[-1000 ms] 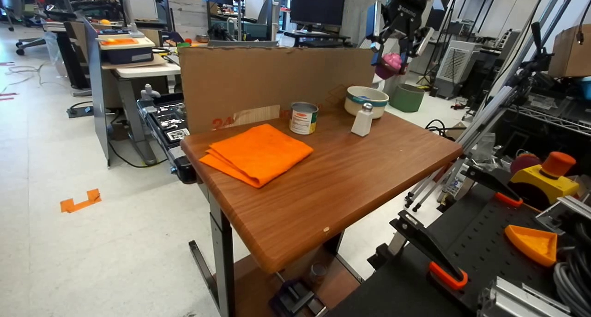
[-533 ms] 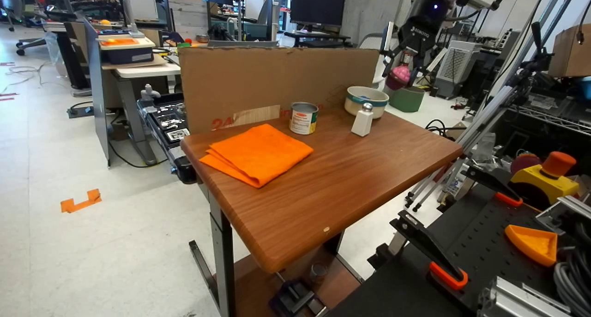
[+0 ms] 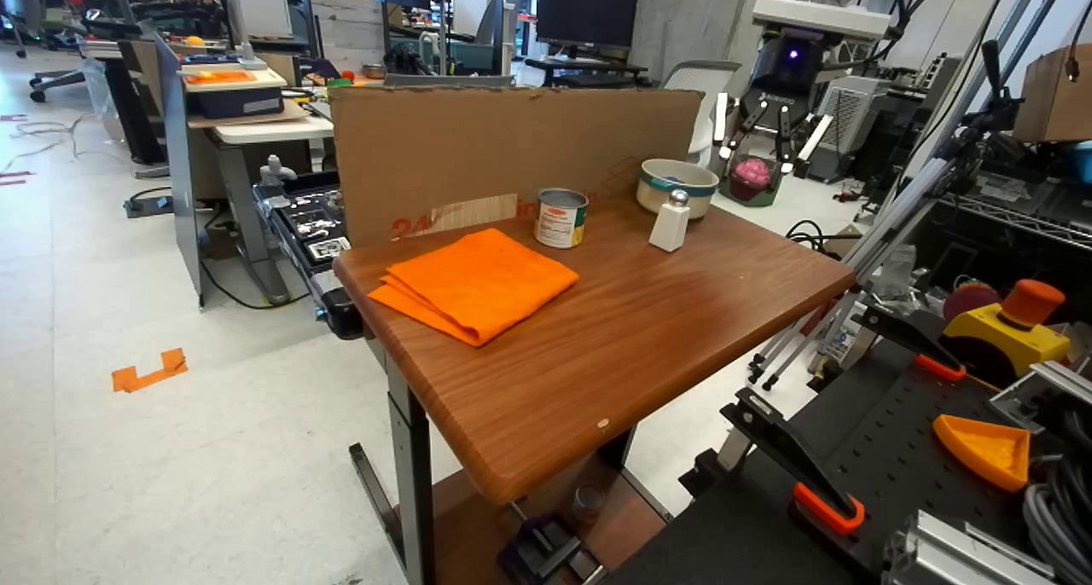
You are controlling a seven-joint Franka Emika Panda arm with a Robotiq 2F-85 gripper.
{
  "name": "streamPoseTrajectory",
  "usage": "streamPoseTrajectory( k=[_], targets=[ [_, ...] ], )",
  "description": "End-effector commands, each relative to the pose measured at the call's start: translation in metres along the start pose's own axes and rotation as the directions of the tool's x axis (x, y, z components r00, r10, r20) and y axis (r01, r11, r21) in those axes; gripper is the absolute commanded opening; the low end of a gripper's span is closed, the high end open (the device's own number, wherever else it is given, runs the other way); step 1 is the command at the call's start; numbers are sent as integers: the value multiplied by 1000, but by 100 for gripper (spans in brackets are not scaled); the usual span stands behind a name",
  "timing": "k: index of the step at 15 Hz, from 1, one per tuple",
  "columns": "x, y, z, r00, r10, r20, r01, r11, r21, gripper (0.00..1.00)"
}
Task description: Move the purple object to the right
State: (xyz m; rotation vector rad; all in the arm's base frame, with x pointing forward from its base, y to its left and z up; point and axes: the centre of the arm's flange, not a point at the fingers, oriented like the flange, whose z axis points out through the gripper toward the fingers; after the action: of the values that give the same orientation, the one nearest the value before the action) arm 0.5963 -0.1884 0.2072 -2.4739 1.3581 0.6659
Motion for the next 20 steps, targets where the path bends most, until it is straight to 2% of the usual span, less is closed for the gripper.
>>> streamPoseTrajectory(
  k=[1, 3, 7, 12, 14, 17, 20],
  targets=[
    [9, -16, 2, 991, 121, -65, -129, 981, -141, 32],
    [16, -22, 8, 989, 134, -69, -146, 965, -219, 32],
    [36, -42, 19, 999, 28, -28, -35, 947, -320, 32],
    [63, -58, 24, 992, -108, -61, 80, 933, -351, 32],
    [69, -61, 30, 978, -196, -68, 162, 927, -340, 32],
    [69, -69, 46, 949, -313, -26, 285, 895, -344, 32],
    [62, -73, 64, 929, -370, 26, 354, 864, -358, 32]
  ],
)
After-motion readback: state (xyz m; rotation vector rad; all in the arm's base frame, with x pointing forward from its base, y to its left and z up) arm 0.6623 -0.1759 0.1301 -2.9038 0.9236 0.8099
